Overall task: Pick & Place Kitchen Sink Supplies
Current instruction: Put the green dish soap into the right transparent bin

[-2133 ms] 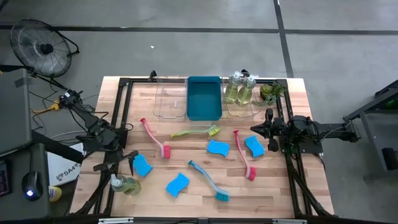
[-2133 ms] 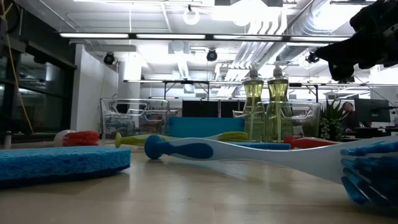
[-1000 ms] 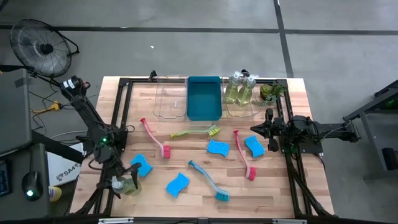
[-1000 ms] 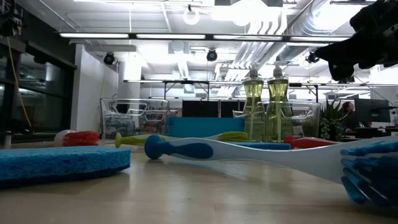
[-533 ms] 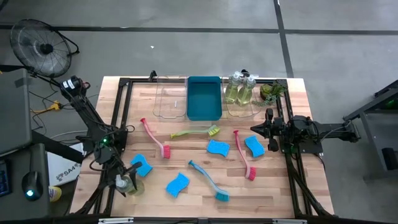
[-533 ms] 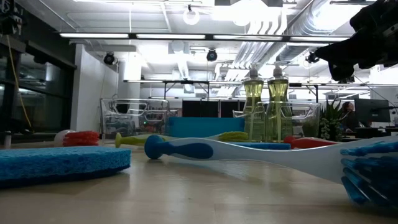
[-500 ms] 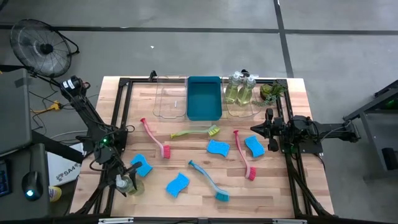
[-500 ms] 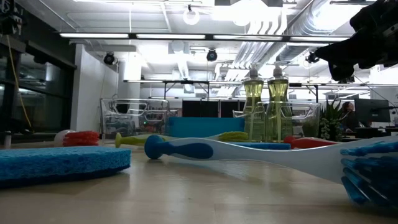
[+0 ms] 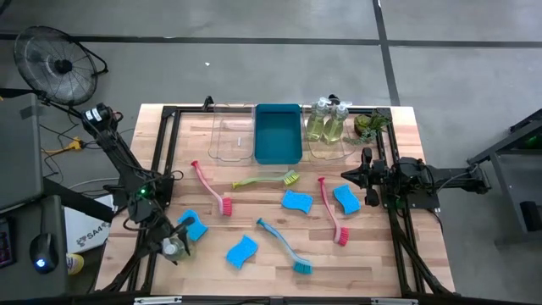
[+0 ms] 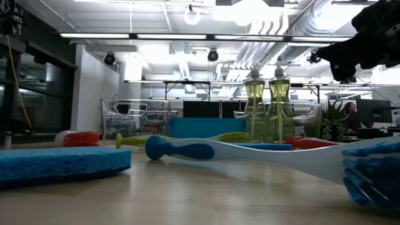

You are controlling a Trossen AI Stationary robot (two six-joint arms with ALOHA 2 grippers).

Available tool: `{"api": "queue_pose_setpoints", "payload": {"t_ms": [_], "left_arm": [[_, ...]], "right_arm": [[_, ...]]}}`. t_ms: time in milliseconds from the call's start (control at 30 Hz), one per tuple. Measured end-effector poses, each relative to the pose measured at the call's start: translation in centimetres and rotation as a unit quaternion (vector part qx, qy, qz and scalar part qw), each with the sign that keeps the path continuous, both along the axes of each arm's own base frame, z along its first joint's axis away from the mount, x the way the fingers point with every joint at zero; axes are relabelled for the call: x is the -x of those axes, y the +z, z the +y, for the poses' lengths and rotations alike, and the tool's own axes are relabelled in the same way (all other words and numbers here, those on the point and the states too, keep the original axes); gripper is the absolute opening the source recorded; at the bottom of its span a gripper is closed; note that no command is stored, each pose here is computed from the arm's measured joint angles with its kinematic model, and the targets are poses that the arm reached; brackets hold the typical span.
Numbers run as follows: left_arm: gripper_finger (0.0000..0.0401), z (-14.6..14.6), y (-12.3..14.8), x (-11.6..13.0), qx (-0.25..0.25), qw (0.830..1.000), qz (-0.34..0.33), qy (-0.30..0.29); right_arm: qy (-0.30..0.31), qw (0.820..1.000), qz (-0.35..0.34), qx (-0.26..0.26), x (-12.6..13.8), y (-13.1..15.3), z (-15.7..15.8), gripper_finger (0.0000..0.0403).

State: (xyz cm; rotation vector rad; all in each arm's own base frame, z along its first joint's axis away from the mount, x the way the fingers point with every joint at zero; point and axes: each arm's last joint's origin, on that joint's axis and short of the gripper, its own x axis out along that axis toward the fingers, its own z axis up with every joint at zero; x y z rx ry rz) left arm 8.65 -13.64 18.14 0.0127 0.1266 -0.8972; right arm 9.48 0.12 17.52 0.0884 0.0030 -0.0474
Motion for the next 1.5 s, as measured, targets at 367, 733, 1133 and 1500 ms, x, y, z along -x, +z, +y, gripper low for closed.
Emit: {"api": "queue_pose_setpoints", "payload": {"t_ms": [367,733,1133,1500], "left_arm": [[0.0189,-0.1,2.7,-1.0,0.016,0.990,-0.026,0.141],[0.0190,1.0,8.5,-3.8,0.003,0.946,-0.044,0.321],[0.0190,3.0,13.6,-12.5,-0.055,0.916,-0.045,0.394],[0.0190,4.0,14.7,-22.5,-0.115,0.921,-0.043,0.369]], "right_arm": [[0.000,1.000,0.000,0.000,0.0,0.0,0.0,0.0011],[-0.027,1.000,-0.005,0.005,0.0,0.1,-0.2,0.0011],[-0.048,0.999,-0.005,0.009,0.0,0.2,-0.3,0.0011],[-0.054,0.998,-0.016,-0.033,0.0,0.3,-0.3,0.0011]]}}
